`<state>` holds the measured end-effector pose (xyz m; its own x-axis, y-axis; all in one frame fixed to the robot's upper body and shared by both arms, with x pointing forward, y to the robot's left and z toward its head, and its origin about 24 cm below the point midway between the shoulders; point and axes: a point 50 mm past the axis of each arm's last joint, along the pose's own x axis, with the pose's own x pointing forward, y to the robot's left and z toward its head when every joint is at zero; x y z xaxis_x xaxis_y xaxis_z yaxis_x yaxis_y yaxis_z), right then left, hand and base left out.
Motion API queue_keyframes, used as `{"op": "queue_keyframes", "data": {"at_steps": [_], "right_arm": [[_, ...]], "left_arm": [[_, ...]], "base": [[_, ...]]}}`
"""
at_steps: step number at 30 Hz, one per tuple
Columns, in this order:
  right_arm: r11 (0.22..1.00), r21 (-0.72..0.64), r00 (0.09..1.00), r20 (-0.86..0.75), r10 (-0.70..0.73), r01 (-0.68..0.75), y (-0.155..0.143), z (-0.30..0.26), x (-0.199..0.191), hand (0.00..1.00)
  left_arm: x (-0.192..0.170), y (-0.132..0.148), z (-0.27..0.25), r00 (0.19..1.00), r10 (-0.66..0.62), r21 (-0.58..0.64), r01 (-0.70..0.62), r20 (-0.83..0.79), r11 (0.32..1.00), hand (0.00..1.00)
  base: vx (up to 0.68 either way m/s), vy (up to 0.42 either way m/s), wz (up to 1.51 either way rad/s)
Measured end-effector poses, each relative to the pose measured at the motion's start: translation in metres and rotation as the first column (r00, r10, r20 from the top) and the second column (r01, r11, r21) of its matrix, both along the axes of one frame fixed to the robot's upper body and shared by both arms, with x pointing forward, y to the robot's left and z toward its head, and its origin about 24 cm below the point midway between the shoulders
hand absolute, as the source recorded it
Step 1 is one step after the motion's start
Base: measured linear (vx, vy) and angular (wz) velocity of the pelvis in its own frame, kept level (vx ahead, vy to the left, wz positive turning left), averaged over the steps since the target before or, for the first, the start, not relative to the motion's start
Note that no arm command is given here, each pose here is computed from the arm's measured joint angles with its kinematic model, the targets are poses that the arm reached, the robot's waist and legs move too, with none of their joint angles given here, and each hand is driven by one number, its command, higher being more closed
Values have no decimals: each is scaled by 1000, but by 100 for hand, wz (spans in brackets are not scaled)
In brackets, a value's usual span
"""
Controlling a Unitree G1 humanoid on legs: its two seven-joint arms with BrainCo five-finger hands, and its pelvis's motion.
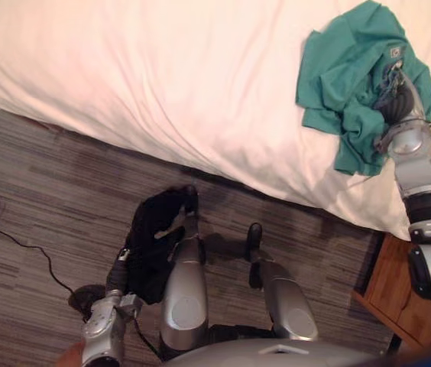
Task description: Tidy the bed and pick cloth on bed and put in laundry
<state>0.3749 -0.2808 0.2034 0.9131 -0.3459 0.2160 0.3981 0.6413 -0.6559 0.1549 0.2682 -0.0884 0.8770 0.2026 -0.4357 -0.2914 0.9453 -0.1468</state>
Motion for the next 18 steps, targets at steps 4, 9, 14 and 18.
{"op": "queue_keyframes", "data": {"at_steps": [4, 9, 14, 18], "right_arm": [[1000, 18, 999, 39, -3, 2, -5, 9, 0, 100], [954, 289, 992, 112, 52, -82, -1, -7, 1, 100], [705, 662, 964, 228, 135, -255, 24, -75, -15, 100], [444, 828, 936, 262, 235, -343, 62, -147, -50, 100]], "left_arm": [[12, -15, -2, 999, -29, -29, 30, 15, 999, 100], [43, -31, 10, 999, -17, -47, 20, 45, 999, 100], [62, -44, 22, 998, -1, -54, 4, 65, 999, 100], [63, -65, 18, 998, 47, -153, -41, 36, 987, 100]], "base": [[-33, -16, -4], [33, -9, -2], [70, -52, -10], [72, -45, -16]]}}
